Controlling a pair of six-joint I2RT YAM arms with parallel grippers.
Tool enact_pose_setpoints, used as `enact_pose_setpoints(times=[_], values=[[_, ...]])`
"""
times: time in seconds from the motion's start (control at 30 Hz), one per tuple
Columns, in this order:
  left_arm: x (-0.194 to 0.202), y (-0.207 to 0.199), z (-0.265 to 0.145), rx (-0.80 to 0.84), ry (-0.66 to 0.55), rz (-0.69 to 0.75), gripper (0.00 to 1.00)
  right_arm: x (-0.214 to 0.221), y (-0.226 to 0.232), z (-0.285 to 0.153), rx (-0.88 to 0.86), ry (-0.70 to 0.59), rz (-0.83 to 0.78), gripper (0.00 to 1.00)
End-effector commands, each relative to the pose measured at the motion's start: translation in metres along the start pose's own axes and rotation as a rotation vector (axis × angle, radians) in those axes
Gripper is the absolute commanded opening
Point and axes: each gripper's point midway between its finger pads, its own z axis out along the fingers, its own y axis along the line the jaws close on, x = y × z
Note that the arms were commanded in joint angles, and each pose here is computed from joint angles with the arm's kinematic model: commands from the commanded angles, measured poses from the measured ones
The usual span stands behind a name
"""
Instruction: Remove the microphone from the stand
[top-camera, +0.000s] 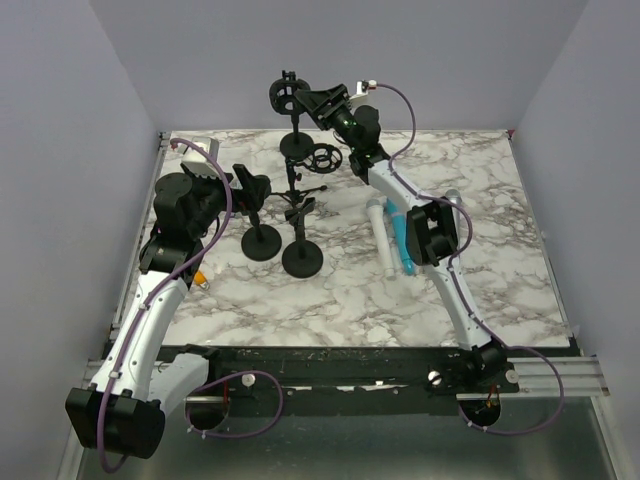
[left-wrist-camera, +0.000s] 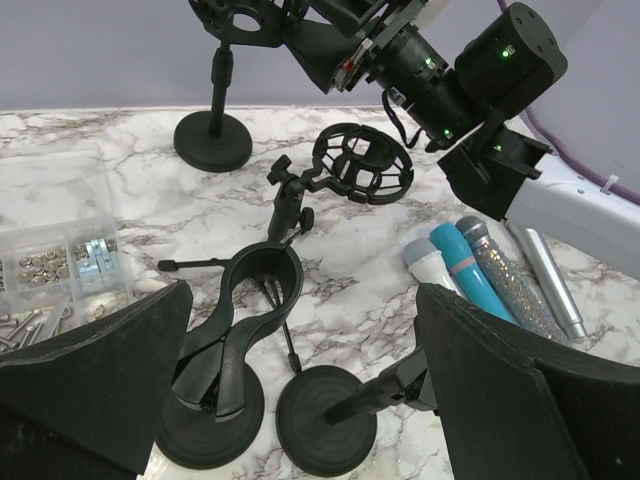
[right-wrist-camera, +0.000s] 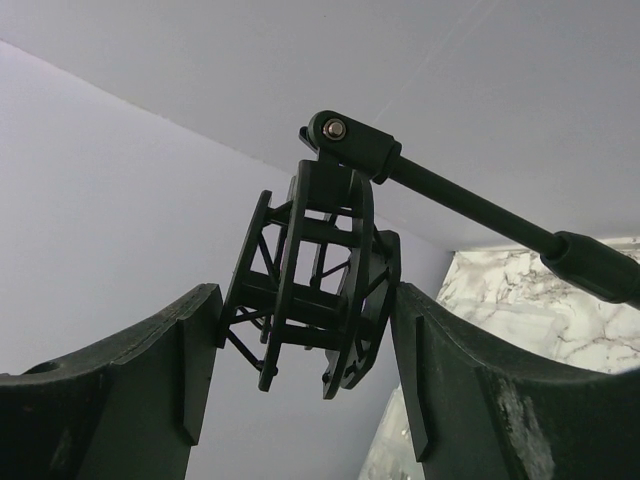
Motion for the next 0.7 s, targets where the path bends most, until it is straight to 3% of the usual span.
enact_pose_setpoints(times=[0.0,0.33,0.67], values=[[-0.016,-0.010,-0.002,0.041,-0.033,-0.003,0.99,-0.025,0.050,-0.002,-0.052,-0.043,-0.061,0.68],[-0.014,-0.011,0.000,0.052,-0.028,-0.016,0.99,-0.066,0.062,-0.035,-0.021,-0.093,-0.091,0.66],[-0.014,-0.014,0.000,0.066,-0.026,-0.024,0.99,-0.090,0.058,-0.104,0.057,-0.161,-0.054,0.65]])
